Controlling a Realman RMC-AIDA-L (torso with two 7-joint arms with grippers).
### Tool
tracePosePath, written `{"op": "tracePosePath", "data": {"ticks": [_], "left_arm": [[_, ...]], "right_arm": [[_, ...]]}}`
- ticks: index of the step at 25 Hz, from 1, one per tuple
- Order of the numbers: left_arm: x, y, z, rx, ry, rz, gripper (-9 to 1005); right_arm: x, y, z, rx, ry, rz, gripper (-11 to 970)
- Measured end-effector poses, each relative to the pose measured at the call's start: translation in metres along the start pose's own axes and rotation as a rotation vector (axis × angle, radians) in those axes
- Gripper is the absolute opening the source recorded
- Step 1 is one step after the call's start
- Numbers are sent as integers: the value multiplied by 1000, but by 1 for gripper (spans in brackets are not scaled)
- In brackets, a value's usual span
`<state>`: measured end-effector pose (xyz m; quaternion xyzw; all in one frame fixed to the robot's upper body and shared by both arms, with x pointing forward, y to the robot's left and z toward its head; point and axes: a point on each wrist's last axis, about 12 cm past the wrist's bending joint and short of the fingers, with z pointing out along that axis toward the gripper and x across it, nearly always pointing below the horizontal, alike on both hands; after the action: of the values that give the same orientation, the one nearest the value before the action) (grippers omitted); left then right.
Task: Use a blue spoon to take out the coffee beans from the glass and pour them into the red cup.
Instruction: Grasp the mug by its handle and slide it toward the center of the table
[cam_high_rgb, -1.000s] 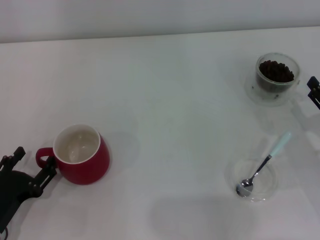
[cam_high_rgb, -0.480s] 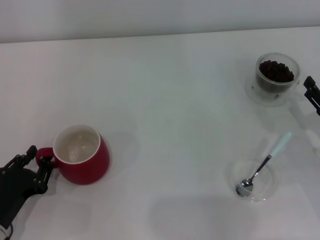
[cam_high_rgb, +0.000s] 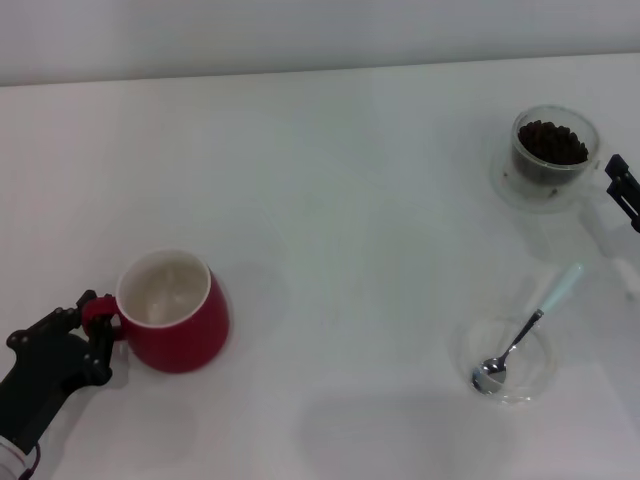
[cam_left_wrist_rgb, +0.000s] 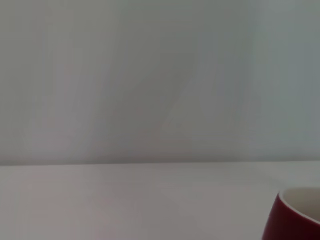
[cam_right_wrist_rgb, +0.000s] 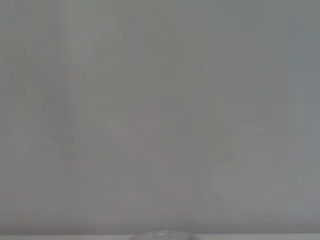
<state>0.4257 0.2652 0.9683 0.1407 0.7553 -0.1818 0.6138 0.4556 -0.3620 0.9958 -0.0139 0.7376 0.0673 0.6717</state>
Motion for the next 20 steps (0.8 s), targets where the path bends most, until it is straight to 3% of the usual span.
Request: {"op": "tracePosePath", "data": {"ticks": [4,20], "left_arm": [[-1,-3,3,15,-3,0,189],[-14,-31,42,231,22,80,144]], "right_arm": [[0,0,0,2,1,1,767],[-3,2,6,-9,-12,3,767]]}}
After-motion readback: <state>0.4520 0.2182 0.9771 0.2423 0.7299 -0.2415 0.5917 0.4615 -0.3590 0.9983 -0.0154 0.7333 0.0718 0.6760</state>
